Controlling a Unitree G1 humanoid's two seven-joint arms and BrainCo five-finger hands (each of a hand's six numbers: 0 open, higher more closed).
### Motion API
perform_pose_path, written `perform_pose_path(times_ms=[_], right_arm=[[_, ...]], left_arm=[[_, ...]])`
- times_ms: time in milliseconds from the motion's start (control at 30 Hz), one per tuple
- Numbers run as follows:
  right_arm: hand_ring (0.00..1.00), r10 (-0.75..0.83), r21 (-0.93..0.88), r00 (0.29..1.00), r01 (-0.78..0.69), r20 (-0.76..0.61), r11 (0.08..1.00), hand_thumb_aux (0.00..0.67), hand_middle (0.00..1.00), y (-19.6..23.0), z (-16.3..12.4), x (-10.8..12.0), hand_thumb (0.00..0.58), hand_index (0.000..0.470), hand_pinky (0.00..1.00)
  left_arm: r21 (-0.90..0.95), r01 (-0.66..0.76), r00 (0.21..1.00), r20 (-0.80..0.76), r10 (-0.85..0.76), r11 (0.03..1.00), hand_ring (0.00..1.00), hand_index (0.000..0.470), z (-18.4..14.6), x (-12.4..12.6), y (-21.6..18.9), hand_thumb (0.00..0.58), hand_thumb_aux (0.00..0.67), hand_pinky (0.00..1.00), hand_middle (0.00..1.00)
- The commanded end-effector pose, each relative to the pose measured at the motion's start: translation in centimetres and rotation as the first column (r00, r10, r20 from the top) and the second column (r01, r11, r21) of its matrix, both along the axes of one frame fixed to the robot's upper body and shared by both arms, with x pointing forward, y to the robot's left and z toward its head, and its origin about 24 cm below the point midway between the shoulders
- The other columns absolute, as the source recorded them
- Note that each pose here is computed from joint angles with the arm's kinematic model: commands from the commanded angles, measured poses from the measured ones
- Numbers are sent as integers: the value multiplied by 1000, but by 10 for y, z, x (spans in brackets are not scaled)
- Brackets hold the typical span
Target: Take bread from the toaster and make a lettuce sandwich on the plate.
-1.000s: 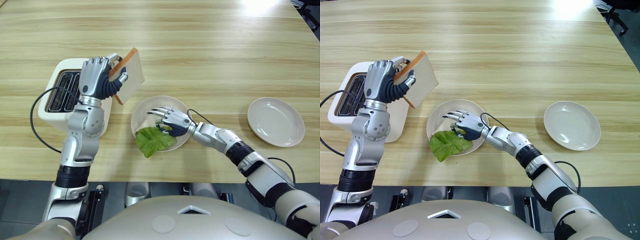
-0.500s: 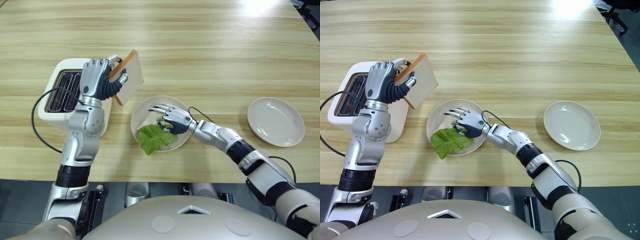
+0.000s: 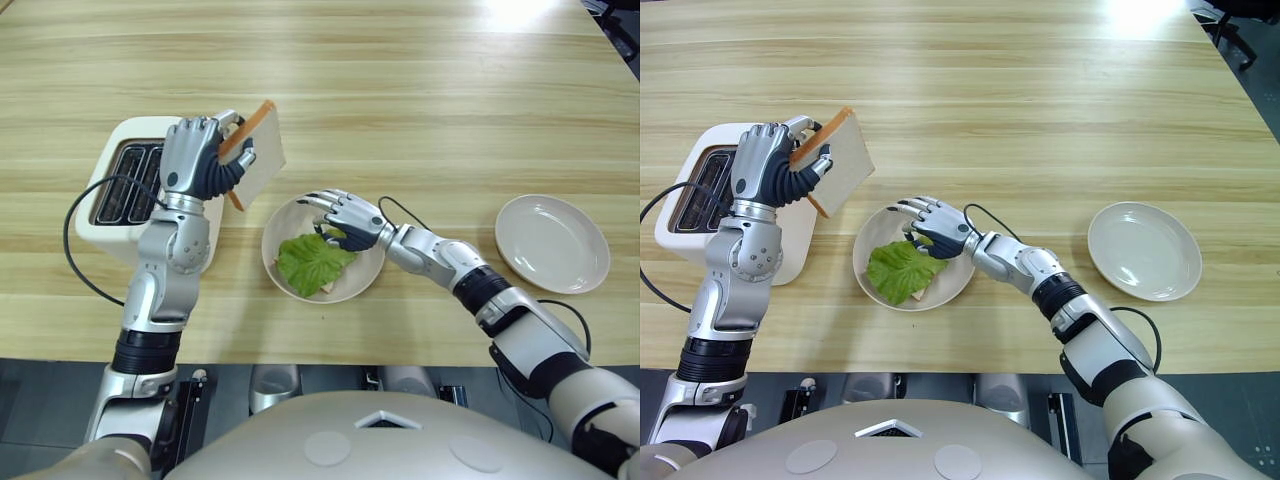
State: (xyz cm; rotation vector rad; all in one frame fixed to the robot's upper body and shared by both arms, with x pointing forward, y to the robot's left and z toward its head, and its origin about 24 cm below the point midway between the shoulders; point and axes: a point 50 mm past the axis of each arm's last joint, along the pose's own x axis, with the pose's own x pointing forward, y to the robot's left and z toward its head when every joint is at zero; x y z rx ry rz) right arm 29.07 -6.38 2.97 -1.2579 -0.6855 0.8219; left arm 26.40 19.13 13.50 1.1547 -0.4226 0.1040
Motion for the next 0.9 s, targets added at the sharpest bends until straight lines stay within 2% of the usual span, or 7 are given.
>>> perform_pose_path(times_ms=[33,500,533,567,600,633,900], right_arm=[[0,-25,-8,1000,25,-4,1000,670,0,-2,0,6,580,460,0],[0,-56,-58,998,53,-37,997,670,0,1,-16,15,580,460,0],[0,-54,-58,998,52,-37,997,612,0,1,-16,15,576,420,0],[0,-53,-57,998,51,-37,997,612,0,2,-16,14,576,420,0],[0,-53,-52,998,51,-37,997,399,0,2,-16,14,485,274,0],[0,-52,-47,998,50,-37,998,0,0,2,-15,14,0,0,0],[0,-51,10,999,51,15,999,0,0,-6,6,20,0,0,0]], left_arm=[[14,-2,1000,-13,2,1000,1000,368,-3,2,0,557,536,1000,1000],[13,6,1000,-22,-5,1000,1000,359,-6,4,-3,552,523,1000,1000],[13,5,1000,-23,-5,1000,1000,361,-6,4,-2,553,525,1000,1000],[14,5,1000,-24,-5,1000,1000,361,-6,4,-2,553,525,1000,1000],[12,7,1000,-26,-6,1000,1000,363,-6,4,-3,554,528,1000,1000],[11,8,1000,-27,-8,1000,1000,364,-7,4,-3,555,531,1000,1000],[11,4,1000,-29,-3,1000,1000,370,-8,5,-2,558,539,1000,1000]])
